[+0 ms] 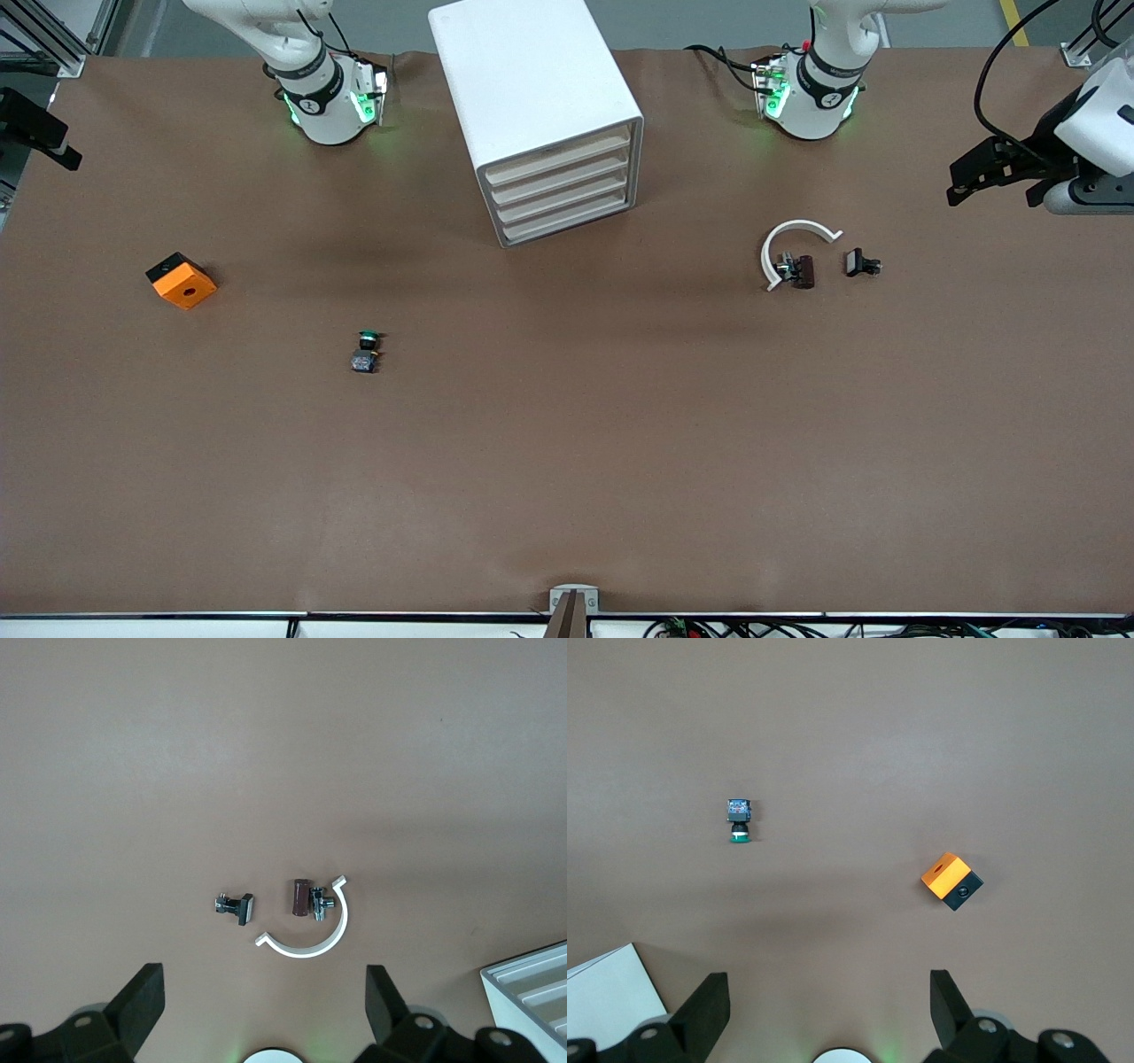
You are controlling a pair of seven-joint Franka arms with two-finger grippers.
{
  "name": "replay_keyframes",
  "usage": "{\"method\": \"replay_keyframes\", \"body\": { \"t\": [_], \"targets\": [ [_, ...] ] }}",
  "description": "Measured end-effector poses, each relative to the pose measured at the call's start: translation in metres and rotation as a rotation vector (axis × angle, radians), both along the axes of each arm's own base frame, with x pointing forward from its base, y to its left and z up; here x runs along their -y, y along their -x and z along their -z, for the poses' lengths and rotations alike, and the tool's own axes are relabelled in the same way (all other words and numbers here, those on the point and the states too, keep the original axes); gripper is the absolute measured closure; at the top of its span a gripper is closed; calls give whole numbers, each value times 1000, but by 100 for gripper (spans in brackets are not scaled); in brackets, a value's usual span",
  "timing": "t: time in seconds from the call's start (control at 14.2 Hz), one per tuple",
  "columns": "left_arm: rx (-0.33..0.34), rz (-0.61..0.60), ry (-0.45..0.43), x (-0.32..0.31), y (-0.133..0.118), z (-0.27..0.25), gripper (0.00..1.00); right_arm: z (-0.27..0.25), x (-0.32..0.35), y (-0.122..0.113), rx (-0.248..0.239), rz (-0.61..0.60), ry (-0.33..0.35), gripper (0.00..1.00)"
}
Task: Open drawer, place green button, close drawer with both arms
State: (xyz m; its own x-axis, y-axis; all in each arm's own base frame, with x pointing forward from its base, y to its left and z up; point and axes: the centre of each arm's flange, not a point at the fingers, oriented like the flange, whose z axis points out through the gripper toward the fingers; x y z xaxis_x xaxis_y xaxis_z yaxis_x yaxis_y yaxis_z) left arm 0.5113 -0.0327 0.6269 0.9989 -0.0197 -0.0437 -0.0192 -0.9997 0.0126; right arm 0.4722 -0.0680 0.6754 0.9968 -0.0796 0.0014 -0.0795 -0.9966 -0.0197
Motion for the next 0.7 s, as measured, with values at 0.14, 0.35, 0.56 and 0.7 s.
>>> {"method": "replay_keyframes", "body": {
  "t": [0.14,0.35,0.56,0.7],
  "targets": [
    [0,0,0,0,0,0,0,0,0,0,0,0,0,0],
    [1,1,0,0,0,0,0,0,0,0,0,0,0,0],
    [-22,-3,-1,-1,-2,6,0,0,0,0,0,0,0,0],
    [-75,-7,-4,-3,-2,17,0,0,0,0,0,0,0,0]
  ]
}}
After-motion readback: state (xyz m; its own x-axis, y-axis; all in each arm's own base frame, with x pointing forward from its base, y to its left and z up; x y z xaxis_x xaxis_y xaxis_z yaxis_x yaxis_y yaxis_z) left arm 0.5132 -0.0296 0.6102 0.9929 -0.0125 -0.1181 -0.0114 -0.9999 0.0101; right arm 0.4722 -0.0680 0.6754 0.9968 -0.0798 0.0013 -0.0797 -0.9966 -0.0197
